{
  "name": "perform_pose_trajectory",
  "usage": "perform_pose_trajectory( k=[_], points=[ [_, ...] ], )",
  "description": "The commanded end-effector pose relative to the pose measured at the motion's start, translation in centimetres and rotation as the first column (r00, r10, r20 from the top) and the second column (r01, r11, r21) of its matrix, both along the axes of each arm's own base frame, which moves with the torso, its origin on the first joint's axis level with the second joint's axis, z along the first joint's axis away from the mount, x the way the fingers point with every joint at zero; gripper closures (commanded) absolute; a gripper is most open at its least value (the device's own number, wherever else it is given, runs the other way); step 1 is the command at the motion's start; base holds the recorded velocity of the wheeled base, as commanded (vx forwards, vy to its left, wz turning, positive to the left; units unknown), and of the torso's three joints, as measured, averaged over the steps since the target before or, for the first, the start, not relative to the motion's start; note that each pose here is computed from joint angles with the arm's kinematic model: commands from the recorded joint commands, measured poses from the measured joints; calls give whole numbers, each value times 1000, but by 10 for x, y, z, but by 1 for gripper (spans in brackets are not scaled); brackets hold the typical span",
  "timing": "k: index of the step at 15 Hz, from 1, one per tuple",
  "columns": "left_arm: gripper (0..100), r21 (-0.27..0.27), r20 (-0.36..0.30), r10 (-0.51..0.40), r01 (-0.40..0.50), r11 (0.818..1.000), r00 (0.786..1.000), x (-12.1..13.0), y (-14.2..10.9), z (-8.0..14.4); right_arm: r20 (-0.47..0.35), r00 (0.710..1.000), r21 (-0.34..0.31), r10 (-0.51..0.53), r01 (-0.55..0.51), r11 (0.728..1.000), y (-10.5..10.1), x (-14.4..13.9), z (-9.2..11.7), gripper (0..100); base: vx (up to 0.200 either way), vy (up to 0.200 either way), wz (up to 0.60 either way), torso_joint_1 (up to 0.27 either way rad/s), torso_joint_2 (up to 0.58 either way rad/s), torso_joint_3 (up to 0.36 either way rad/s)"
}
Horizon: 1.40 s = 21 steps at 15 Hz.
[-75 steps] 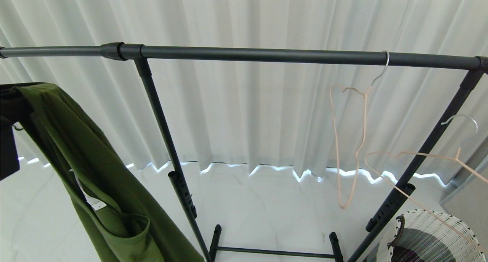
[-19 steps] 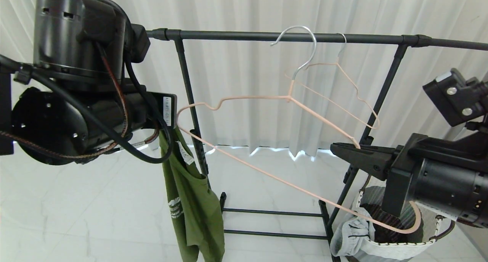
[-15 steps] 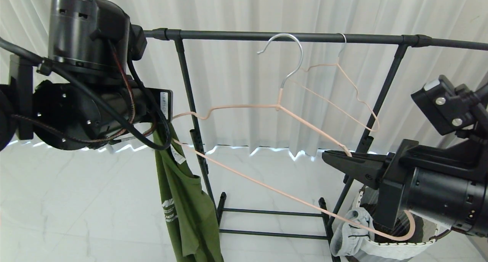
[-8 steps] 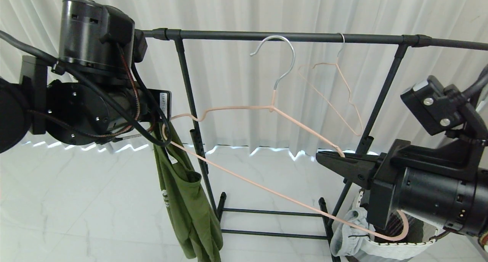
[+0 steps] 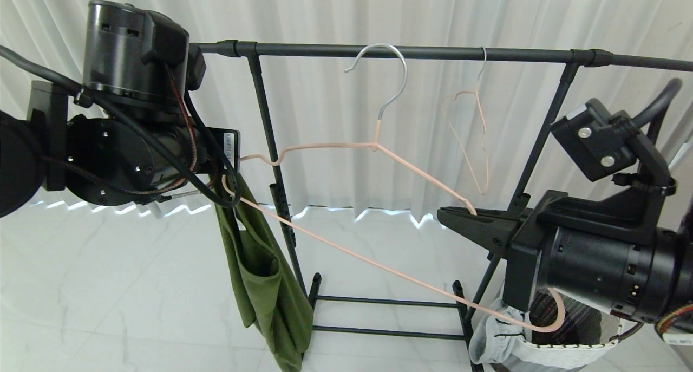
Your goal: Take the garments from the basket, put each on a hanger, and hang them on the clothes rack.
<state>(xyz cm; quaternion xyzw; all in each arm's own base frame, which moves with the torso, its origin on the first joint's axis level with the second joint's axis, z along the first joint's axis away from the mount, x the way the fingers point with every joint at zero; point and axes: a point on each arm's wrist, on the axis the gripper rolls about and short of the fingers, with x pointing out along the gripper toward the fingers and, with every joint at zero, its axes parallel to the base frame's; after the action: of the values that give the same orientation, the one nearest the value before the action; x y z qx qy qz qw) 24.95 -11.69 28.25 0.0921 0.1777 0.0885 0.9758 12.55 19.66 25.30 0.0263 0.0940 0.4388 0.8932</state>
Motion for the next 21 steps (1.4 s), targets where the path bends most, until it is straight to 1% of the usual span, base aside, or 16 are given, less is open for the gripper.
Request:
perform_pose_trajectory(
  k=[1,3,7,9,11,13,16,17,20,21],
  points=[
    [100,-2,2,-2,2,1000,1000,-1,0,1,-4,1000,-6,0,0,1000,6,4,-2,100,0,0,0,0,0,0],
    [100,-4,6,-19,19,1000,1000,-4,-4,2,-5,1000,-8,-2,2,1000,10,6,-3,100,0,0,0,0,0,0],
    [100,-3,5,-20,20,1000,1000,-5,-4,1,9,1000,13,-13,13,1000,16,11,-2,100,0,0,0,0,0,0],
    [100,-9,9,-19,19,1000,1000,-5,-4,2,18,997,13,-80,79,997,25,19,-4,100,0,0,0,0,0,0],
    [100,-12,12,-18,18,1000,1000,-5,-4,3,25,994,25,-103,102,994,34,26,-6,100,0,0,0,0,0,0],
    [100,-12,12,-20,20,1000,1000,-6,-4,3,34,991,57,-127,125,991,43,32,-4,100,0,0,0,0,0,0],
    [100,-16,14,-23,23,1000,1000,-6,-5,3,32,985,61,-169,167,984,51,39,-5,100,0,0,0,0,0,0],
    [100,-19,16,-32,32,999,999,-8,-7,4,32,986,61,-164,162,985,54,39,-5,100,0,0,0,0,0,0],
    [100,-52,26,-66,67,996,997,-14,-18,5,34,989,65,-143,141,988,65,36,-5,100,0,0,0,0,0,0],
    [100,-57,28,-72,74,996,997,-15,-19,5,38,990,75,-136,133,988,66,34,-5,100,0,0,0,0,0,0]
  ],
)
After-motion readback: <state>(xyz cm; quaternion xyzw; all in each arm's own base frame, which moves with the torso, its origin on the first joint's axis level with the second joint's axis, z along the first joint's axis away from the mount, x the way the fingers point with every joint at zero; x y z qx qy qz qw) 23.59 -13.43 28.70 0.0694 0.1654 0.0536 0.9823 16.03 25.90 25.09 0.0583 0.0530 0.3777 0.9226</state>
